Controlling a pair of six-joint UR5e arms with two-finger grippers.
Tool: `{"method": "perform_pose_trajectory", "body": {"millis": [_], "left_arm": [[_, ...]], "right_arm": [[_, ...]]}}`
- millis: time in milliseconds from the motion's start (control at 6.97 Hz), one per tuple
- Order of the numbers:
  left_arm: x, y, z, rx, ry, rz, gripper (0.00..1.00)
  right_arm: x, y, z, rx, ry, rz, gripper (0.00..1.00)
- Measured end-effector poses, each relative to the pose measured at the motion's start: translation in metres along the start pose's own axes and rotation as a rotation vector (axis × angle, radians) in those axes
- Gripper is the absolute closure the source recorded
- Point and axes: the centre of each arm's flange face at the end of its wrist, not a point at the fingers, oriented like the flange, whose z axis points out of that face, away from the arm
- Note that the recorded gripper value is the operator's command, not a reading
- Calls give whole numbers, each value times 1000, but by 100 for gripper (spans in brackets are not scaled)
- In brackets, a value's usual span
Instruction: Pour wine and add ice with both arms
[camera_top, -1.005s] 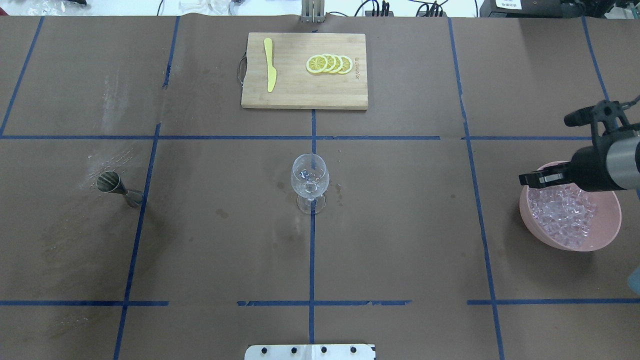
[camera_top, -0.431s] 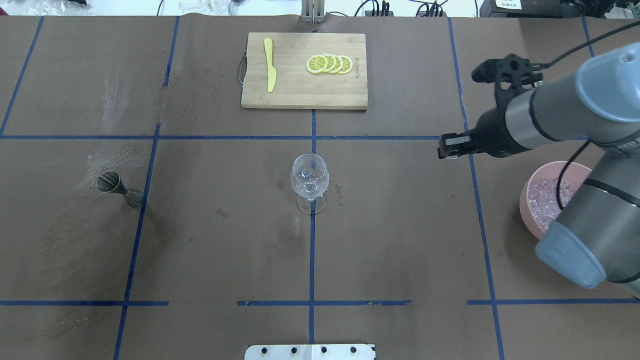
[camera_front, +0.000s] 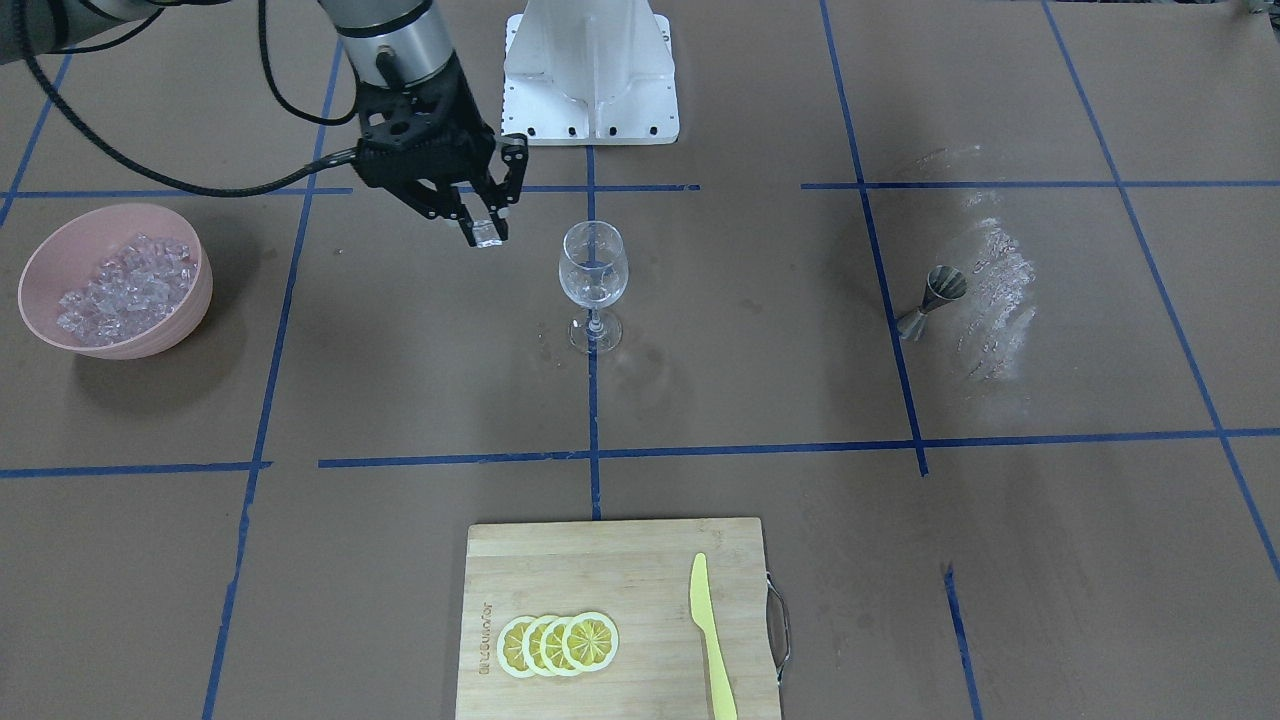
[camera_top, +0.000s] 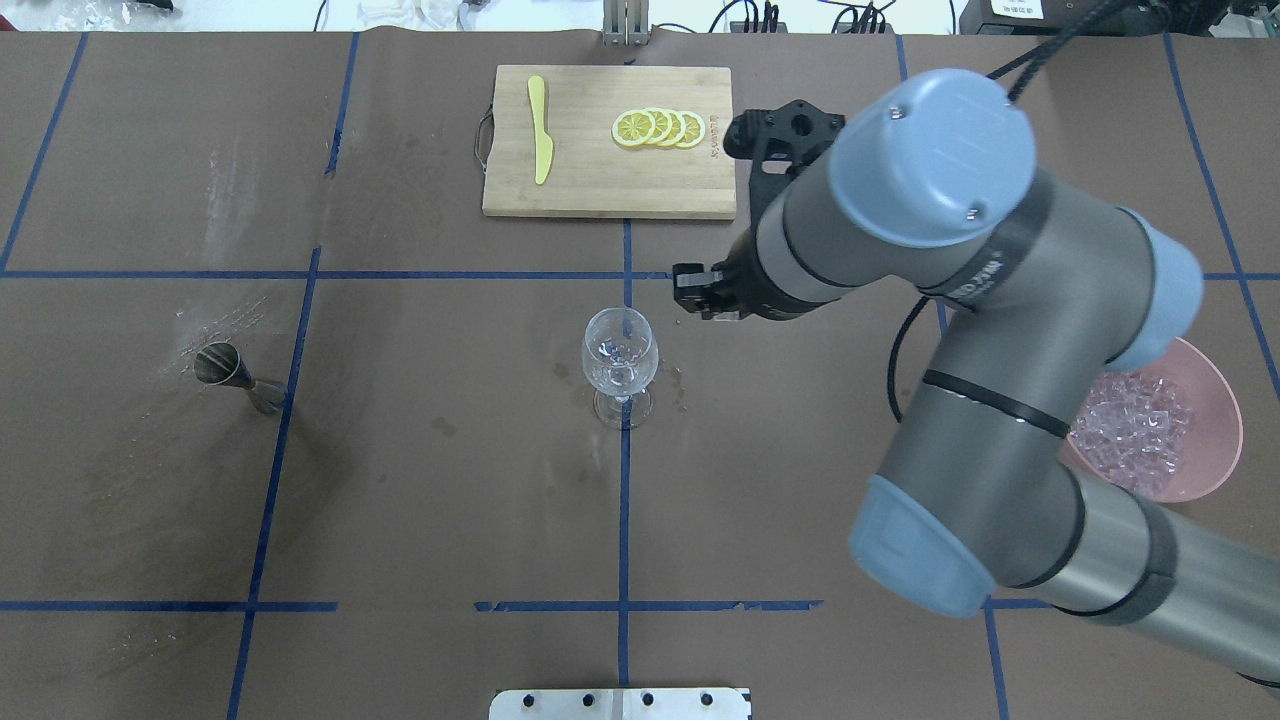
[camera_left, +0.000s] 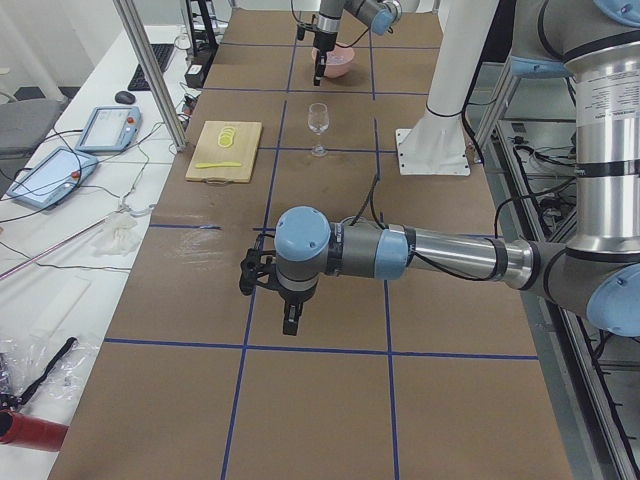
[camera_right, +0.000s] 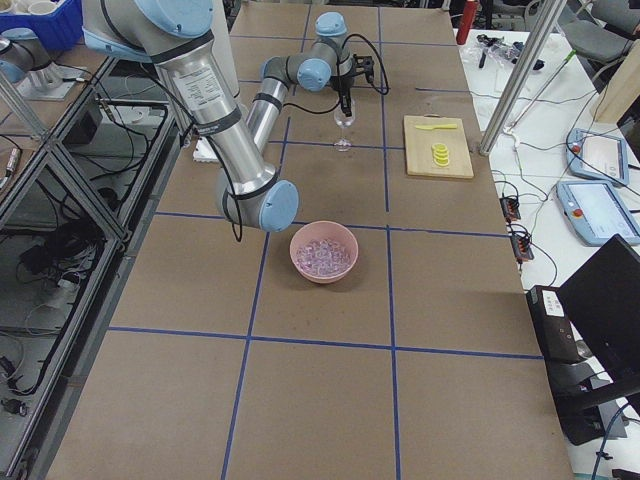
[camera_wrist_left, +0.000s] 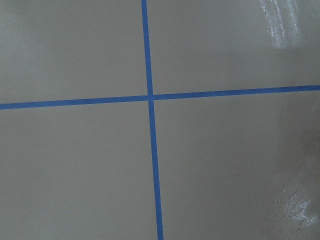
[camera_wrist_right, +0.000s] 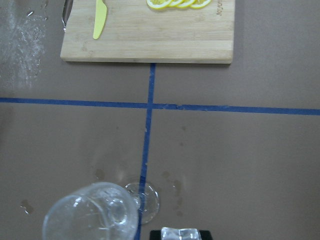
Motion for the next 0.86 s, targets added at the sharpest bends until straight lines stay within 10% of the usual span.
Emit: {"method": "perform_pose_trajectory", "body": {"millis": [718,861], "left_arm": [[0,1,-1,1,0,0,0],[0,1,-1,1,0,-1,0]], "right_arm": [[-82,27,18,52,101,16,93],[-82,31,21,61,113,11,29]]}}
